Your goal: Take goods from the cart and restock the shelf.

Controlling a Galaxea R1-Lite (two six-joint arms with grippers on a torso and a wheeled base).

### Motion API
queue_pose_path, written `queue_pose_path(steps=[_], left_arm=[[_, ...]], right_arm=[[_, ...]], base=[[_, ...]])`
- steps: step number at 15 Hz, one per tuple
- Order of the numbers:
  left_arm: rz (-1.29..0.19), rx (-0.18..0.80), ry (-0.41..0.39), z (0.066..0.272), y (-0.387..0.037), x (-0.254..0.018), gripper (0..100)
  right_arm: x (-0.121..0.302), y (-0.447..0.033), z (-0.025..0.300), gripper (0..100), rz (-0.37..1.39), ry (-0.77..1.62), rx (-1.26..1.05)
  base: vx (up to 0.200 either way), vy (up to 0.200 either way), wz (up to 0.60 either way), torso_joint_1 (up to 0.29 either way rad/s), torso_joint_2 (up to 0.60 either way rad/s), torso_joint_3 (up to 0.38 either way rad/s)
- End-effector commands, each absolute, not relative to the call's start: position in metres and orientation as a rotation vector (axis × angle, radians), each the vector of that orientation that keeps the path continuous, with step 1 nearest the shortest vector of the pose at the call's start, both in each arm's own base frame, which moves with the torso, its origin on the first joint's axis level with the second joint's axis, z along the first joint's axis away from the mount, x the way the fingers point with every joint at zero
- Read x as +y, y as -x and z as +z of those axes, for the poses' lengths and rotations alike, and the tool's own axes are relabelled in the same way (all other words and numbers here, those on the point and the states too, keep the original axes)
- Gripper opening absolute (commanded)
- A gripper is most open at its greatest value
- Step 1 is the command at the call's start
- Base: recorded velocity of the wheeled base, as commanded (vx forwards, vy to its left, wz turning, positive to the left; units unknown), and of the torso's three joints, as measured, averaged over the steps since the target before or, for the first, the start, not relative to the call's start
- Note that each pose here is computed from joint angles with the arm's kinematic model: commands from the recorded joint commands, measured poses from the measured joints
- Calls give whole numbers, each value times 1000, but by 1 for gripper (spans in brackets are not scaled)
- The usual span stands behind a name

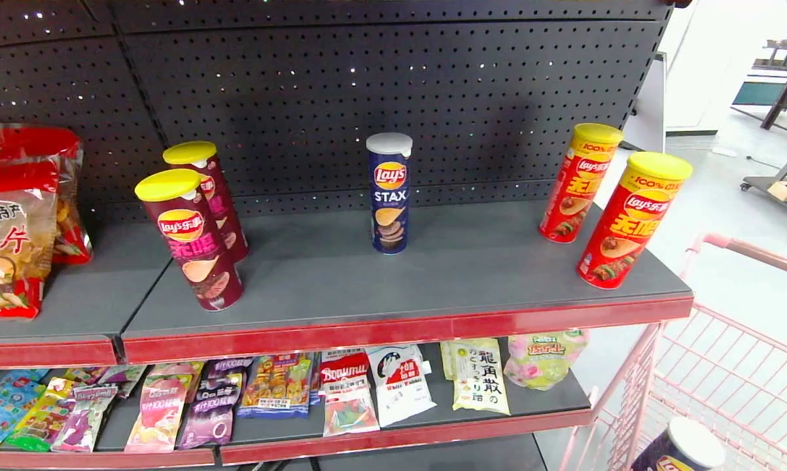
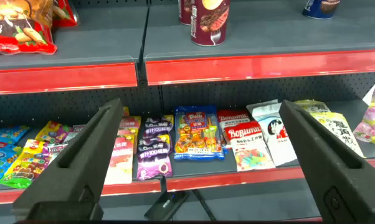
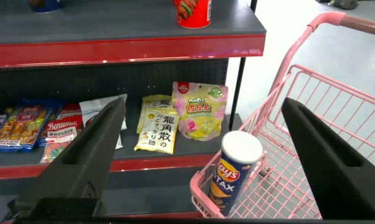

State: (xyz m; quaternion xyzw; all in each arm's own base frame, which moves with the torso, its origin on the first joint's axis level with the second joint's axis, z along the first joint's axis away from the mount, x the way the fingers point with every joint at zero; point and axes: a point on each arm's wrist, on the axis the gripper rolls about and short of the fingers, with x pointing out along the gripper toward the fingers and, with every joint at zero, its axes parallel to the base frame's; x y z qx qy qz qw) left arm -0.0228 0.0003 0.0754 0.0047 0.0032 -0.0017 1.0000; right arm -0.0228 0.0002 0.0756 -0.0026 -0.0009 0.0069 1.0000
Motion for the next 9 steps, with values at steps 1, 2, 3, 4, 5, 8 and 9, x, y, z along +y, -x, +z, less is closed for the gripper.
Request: queue_pose_path(steps=[1, 2, 3, 4, 5, 8, 9], left_arm=[[-3, 8, -9, 75, 23, 0, 100], [-3, 8, -9, 75, 23, 0, 100], [-3, 8, -11, 75, 23, 0, 100], [-3, 8, -11, 75, 23, 0, 100], [-3, 8, -11, 75, 23, 0, 100], [-3, 8, -9, 75, 23, 0, 100], [-3, 8, -9, 75, 23, 0, 100]], right_arm=[[0, 23, 76, 100, 15, 5, -2], [0, 23, 76, 100, 15, 5, -2], [0, 23, 76, 100, 15, 5, -2], [0, 23, 76, 100, 15, 5, -2], [0, 23, 76, 100, 15, 5, -2], [0, 23, 76, 100, 15, 5, -2], [0, 23, 76, 100, 15, 5, -2]], base=[[-200, 0, 0, 2, -2, -2], [-200, 0, 0, 7, -2, -2], [-200, 0, 0, 12, 12, -2], [0, 0, 0, 0, 0, 0], [0, 0, 0, 0, 0, 0], [0, 0, 0, 0, 0, 0], [0, 0, 0, 0, 0, 0]])
